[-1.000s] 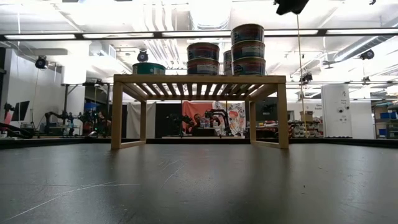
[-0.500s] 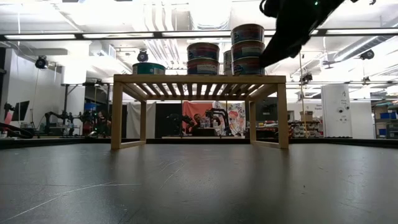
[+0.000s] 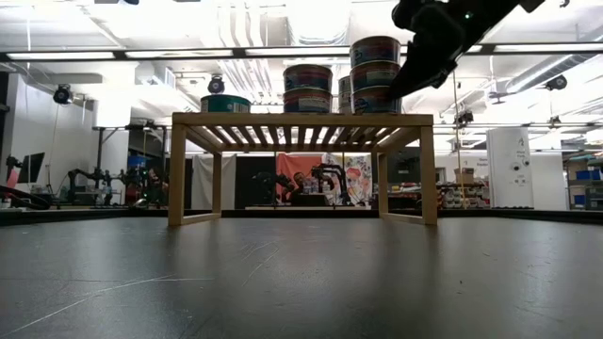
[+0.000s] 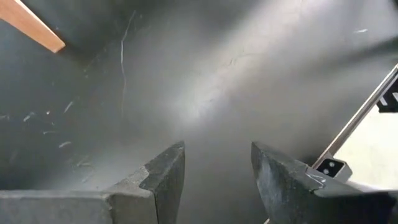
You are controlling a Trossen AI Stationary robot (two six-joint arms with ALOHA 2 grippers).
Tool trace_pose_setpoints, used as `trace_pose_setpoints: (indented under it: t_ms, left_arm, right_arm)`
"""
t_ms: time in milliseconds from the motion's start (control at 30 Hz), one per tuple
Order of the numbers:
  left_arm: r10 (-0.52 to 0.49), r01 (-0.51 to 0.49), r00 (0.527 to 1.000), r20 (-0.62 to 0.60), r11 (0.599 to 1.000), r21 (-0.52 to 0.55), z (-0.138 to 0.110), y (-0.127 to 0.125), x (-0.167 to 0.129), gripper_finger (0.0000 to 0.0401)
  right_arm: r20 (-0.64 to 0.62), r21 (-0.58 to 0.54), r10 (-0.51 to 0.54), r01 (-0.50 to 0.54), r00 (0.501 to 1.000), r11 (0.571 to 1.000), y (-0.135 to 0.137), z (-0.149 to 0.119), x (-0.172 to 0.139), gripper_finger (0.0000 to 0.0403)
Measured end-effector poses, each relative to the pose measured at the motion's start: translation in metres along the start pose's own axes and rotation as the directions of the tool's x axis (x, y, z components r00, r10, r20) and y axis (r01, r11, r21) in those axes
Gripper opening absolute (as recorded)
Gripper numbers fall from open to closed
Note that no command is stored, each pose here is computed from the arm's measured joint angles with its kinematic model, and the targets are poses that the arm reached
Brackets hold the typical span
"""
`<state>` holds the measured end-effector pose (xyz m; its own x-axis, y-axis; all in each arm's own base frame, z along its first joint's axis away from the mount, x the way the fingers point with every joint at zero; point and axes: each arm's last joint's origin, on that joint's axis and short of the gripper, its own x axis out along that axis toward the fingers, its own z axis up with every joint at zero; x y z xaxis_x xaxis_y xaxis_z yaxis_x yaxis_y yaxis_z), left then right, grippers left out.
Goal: Stack canned seafood by type on shelf
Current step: Stack the blue pink tuna can on top of the blue pink tuna can on the shelf
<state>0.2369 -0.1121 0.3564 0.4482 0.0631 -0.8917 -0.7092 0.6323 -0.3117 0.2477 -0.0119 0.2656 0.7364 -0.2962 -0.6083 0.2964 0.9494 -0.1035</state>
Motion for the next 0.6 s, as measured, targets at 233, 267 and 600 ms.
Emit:
trace_pose_setpoints:
  t_ms: [233, 267, 600]
  left_arm:
    - [0.005, -0.005, 1.000, 0.018, 1.000, 0.000, 0.001, 0.000, 0.000, 0.0168]
    - [0.005, -0.005, 1.000, 0.018, 1.000, 0.000, 0.001, 0.000, 0.000, 0.0168]
    - [0.005, -0.005, 1.000, 0.018, 1.000, 0.000, 0.001, 0.000, 0.000, 0.0168]
  right_arm:
    - [0.021, 0.000, -0.072, 0.072, 0.997, 0.997, -0.014, 0.003, 0.002, 0.0009]
    - [0.029, 0.001, -0.076, 0.076, 0.997, 0.997, -0.015, 0.004, 0.002, 0.0009]
    - [0.025, 0.008, -0.101, 0.101, 0.995, 0.995, -0.025, 0.005, 0.004, 0.0009]
